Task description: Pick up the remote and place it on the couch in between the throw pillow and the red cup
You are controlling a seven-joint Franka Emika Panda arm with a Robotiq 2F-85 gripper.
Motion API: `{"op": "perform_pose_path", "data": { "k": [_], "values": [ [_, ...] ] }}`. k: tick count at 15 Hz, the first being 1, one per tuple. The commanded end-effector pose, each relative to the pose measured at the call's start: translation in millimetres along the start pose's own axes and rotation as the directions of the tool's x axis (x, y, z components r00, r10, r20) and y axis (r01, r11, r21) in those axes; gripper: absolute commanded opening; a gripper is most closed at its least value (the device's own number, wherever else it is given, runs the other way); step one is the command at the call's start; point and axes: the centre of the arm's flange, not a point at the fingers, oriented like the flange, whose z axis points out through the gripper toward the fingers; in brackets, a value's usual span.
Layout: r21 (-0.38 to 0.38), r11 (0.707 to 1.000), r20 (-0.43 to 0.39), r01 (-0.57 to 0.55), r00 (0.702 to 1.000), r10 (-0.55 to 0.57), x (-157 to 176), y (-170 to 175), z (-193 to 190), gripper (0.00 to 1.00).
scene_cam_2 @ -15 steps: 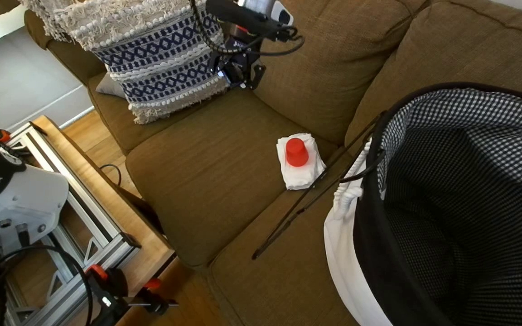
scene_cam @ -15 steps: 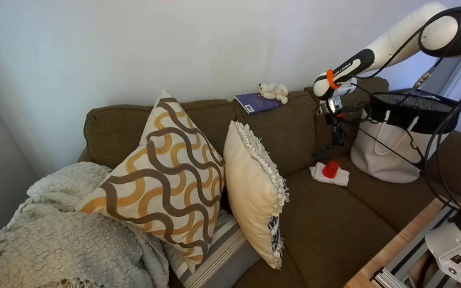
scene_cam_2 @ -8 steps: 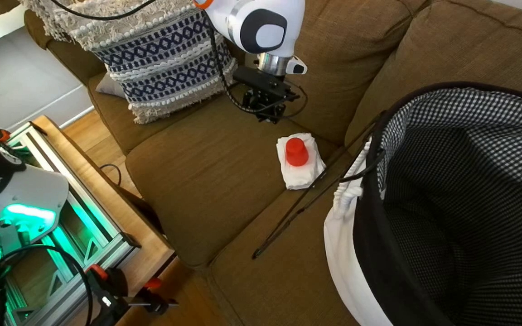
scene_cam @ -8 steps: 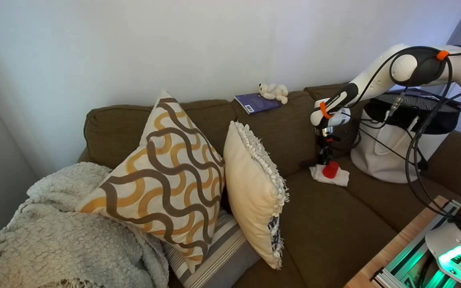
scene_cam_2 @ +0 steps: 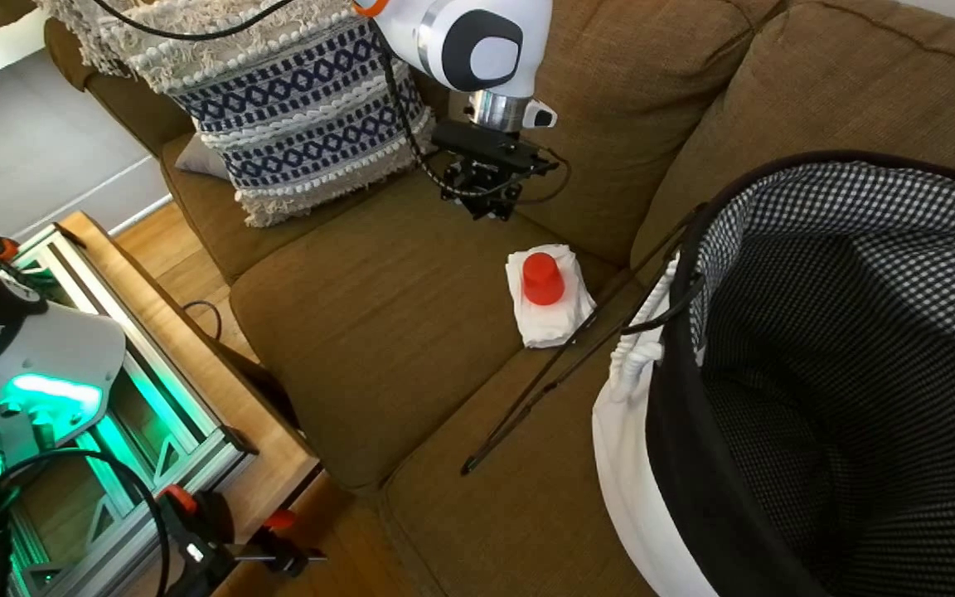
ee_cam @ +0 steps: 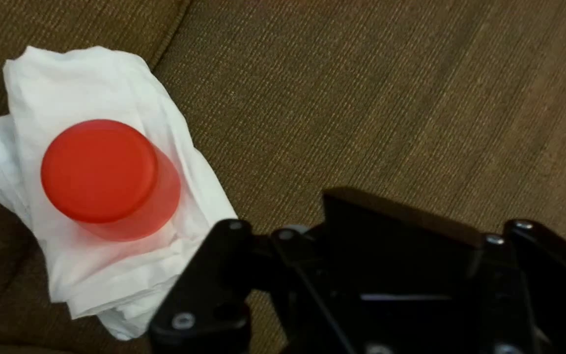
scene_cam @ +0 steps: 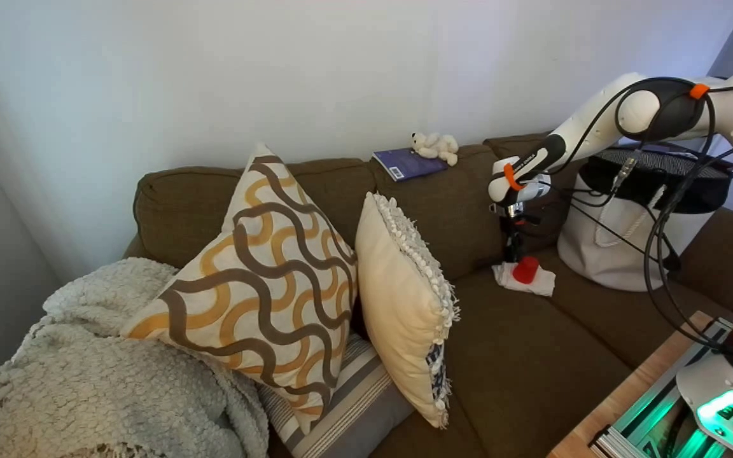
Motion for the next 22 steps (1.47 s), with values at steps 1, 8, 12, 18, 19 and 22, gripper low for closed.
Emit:
{"op": "perform_pose_path", "data": {
  "k": [1, 8, 12, 18, 19, 22],
  "values": [
    [-0.016, 0.981, 0.059, 0.191, 0.98, -0.19, 16.9, -3.6, 4.3, 0.0],
    [-0.119, 0.921, 0.043, 0.372, 0.928, -0.37, 77.6, -81.5, -31.5, 0.0],
    [-0.127, 0.888, 0.087, 0.442, 0.897, -0.434, 101.2, -107.0, -35.2, 0.0],
    [-0.136, 0.698, 0.186, 0.704, 0.71, -0.679, 118.7, -159.9, -3.9, 0.0],
    [-0.148, 0.661, 0.216, 0.735, 0.676, -0.704, 118.9, -166.3, 4.1, 0.0],
    [-0.171, 0.622, 0.261, 0.764, 0.644, -0.719, 112.6, -171.9, 22.8, 0.26]
  ]
}}
